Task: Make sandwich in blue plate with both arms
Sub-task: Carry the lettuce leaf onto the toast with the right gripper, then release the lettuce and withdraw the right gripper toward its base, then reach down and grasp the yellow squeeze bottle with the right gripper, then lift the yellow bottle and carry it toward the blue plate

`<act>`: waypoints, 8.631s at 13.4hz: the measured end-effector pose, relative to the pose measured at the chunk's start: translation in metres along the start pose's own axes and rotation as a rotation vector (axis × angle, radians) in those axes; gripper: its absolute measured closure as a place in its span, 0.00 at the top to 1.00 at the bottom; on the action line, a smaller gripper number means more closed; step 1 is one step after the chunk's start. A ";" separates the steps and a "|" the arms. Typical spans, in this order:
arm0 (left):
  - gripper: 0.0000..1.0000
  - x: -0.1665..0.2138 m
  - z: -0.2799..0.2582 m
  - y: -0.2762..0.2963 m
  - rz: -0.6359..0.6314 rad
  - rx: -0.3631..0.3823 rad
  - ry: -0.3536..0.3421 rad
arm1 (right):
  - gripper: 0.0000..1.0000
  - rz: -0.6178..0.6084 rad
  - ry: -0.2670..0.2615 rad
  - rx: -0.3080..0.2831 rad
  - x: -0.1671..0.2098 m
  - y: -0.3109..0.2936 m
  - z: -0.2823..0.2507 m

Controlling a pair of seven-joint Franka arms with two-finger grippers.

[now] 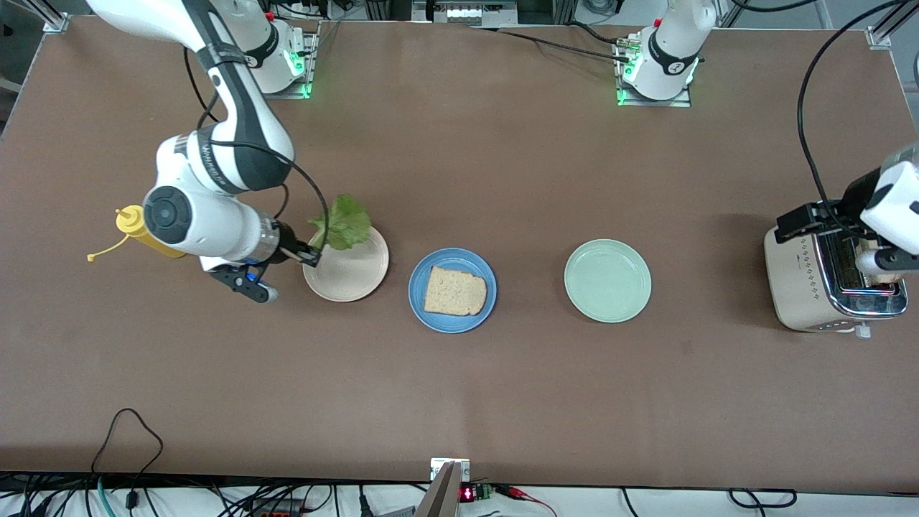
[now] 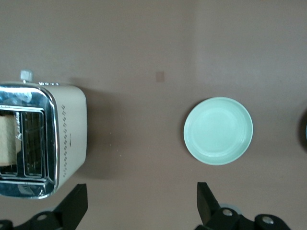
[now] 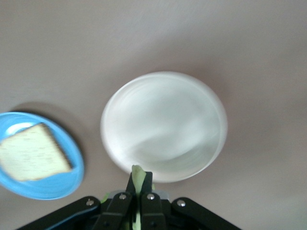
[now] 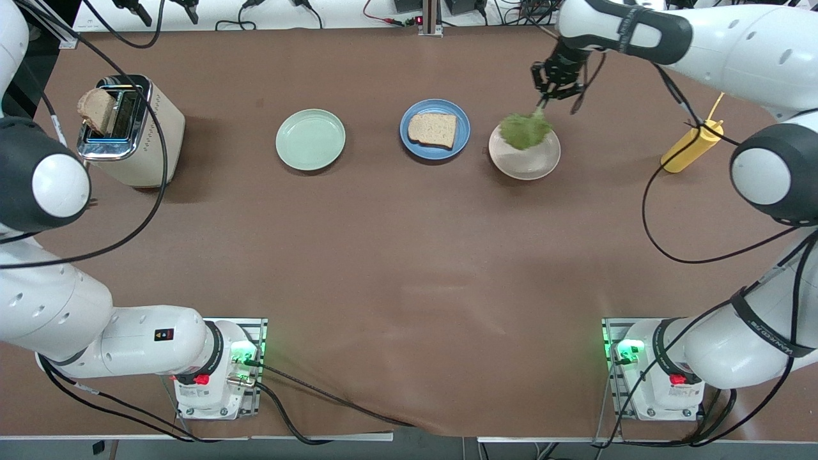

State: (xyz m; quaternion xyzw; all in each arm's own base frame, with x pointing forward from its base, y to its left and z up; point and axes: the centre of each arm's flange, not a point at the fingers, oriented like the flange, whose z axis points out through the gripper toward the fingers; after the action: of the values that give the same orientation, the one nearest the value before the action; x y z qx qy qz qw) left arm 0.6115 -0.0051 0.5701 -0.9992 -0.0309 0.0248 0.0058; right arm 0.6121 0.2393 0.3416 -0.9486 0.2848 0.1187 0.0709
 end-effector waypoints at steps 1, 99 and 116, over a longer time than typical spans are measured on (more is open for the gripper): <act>1.00 -0.008 0.003 0.003 0.006 0.003 -0.003 | 0.04 0.068 -0.010 0.004 -0.011 -0.019 0.009; 1.00 -0.045 0.000 -0.002 0.024 0.017 -0.038 | 0.64 -1.730 0.699 0.520 0.203 0.474 0.121; 0.96 0.017 0.130 -0.300 0.216 0.023 -0.052 | 0.57 -1.693 0.287 0.029 0.074 0.157 -0.028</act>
State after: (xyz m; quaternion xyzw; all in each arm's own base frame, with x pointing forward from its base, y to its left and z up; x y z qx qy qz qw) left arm 0.6040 0.2967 0.4437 -0.9956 0.0773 0.0515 0.0140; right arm 0.5898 0.0645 0.3384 -0.8464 -0.5114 -0.0991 0.1109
